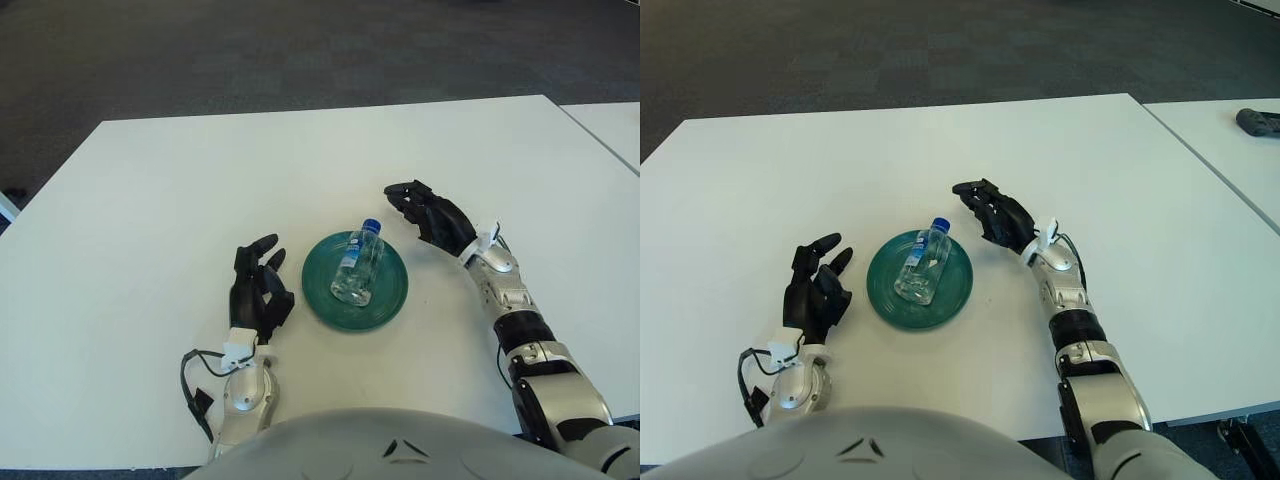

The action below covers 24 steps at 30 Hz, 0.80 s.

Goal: Put the bottle into the plate.

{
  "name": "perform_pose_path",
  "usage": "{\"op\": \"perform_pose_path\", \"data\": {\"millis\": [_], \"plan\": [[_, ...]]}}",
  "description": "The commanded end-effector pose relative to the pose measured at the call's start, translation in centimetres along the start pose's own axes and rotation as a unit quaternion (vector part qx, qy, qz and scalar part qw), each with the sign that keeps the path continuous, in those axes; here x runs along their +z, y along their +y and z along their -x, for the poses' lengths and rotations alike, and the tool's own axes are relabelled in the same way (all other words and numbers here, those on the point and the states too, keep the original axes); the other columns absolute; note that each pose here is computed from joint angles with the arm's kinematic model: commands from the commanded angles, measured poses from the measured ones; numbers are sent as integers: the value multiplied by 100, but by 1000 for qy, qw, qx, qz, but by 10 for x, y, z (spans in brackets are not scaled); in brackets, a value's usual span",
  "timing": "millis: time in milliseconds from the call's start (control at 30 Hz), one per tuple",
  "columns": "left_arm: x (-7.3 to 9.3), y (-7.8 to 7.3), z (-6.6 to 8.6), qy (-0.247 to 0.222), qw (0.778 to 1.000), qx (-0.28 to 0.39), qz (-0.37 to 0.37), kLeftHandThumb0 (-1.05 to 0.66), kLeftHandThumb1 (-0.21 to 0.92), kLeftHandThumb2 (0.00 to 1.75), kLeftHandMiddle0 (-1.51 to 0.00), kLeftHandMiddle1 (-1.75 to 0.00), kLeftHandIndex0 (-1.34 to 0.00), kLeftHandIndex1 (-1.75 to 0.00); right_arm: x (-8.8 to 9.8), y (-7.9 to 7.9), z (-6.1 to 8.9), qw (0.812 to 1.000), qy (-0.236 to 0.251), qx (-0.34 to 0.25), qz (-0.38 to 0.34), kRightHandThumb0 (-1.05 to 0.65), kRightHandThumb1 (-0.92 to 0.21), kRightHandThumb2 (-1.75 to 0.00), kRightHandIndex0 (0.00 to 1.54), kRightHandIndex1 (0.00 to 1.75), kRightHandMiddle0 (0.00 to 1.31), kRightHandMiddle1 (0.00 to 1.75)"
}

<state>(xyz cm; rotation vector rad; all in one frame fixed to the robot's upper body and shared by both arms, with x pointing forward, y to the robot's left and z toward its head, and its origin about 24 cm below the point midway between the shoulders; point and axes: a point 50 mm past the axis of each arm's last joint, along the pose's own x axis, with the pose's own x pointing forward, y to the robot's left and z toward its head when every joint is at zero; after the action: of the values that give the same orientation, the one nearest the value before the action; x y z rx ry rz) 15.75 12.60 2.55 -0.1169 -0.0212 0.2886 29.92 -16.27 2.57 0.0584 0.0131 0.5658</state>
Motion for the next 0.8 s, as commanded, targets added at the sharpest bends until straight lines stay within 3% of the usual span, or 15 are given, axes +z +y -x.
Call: {"op": "perform_pose_path", "data": {"millis": [0, 133, 333, 767], "plan": [[4, 0, -4, 1, 1000, 17, 24, -79, 92, 93, -55, -64, -22, -109, 1, 2, 0, 999, 2, -23, -26, -76, -92, -65, 60, 9, 16, 99], [1, 4, -5, 35, 995, 65, 60, -67, 92, 85, -58, -71, -29, -109, -3, 8, 3, 997, 5, -50, -50, -72, -92, -57, 64, 11, 20, 97], [2, 7, -6, 45, 992, 82, 80, -52, 92, 81, -61, -73, -36, -107, -6, 17, 8, 997, -6, -64, -47, -67, -92, -53, 64, 11, 22, 92], [2, 10, -6, 52, 992, 95, 67, -42, 92, 83, -61, -70, -37, -105, -14, 30, 17, 995, -32, -87, -27, -74, -92, -55, 63, 9, 22, 90]]}}
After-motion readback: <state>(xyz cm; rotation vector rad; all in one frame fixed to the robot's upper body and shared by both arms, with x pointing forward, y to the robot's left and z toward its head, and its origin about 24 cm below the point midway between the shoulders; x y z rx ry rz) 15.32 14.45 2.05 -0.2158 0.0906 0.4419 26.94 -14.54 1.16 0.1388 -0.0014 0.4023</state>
